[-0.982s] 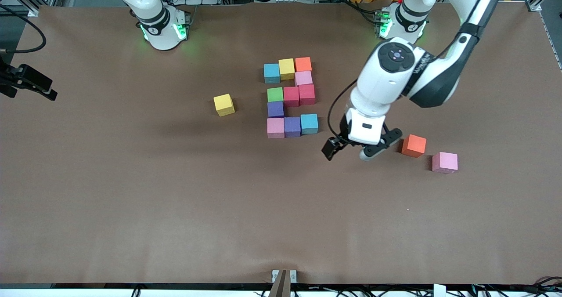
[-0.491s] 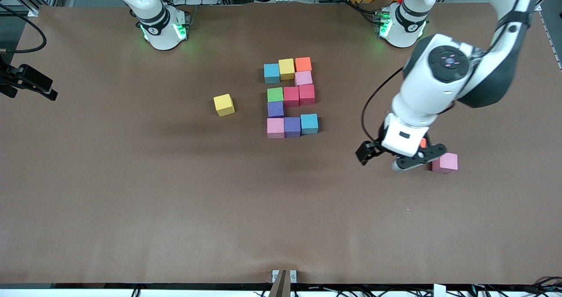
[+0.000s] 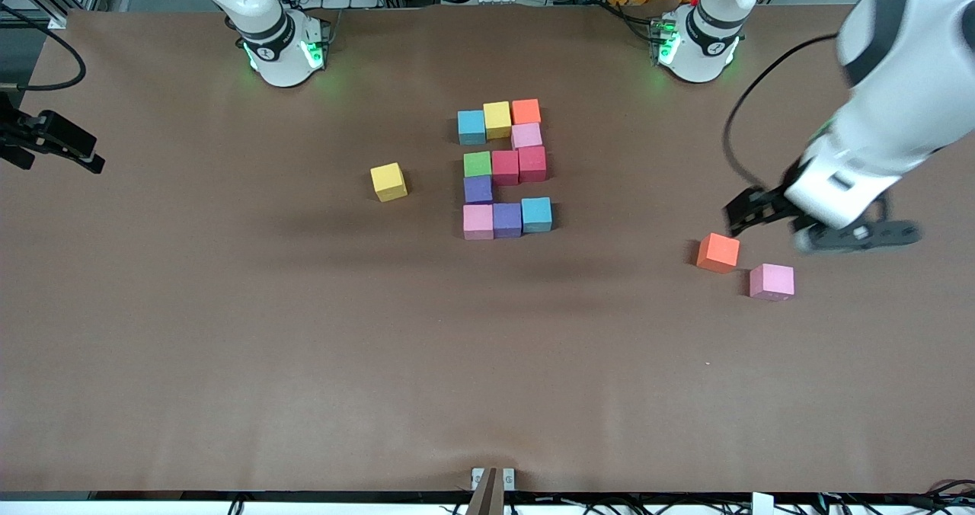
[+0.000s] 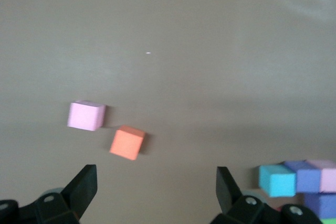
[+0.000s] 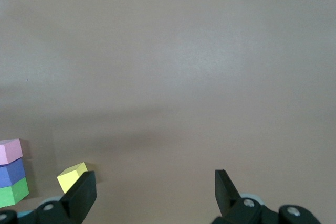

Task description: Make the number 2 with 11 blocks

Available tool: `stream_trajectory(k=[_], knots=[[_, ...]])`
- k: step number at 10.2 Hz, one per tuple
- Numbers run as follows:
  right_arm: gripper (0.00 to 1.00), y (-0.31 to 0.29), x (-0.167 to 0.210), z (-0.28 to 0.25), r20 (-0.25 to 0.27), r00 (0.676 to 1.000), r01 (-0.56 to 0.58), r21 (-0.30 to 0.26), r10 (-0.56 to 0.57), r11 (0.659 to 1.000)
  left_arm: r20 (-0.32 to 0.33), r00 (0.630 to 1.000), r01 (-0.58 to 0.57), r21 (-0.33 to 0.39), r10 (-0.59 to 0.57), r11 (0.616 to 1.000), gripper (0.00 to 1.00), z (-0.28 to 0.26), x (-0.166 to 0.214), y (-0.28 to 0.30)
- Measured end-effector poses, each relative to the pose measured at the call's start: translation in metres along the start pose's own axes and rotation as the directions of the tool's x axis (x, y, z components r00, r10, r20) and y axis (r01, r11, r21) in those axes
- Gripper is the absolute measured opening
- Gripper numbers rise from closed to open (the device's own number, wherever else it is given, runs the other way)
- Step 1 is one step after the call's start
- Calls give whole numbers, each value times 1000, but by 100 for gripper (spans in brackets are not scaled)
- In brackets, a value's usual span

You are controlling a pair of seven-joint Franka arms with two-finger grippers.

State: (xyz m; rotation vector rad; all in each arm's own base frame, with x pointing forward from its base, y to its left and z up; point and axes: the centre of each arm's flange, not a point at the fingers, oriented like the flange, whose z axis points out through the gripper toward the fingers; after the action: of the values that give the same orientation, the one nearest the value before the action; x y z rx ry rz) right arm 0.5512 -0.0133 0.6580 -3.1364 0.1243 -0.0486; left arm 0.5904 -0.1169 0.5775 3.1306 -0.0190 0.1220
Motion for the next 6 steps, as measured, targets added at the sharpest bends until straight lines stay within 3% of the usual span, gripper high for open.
stream_trajectory(k=[3, 6], knots=[[100, 0, 0, 3, 12, 1000, 0, -1, 0, 1000, 104, 995, -10, 11, 8, 1000, 100, -33, -21, -56], [100, 0, 5, 13, 28, 1000, -1, -2, 1, 1000, 113, 993, -17, -20, 19, 1000, 100, -65, -36, -78]])
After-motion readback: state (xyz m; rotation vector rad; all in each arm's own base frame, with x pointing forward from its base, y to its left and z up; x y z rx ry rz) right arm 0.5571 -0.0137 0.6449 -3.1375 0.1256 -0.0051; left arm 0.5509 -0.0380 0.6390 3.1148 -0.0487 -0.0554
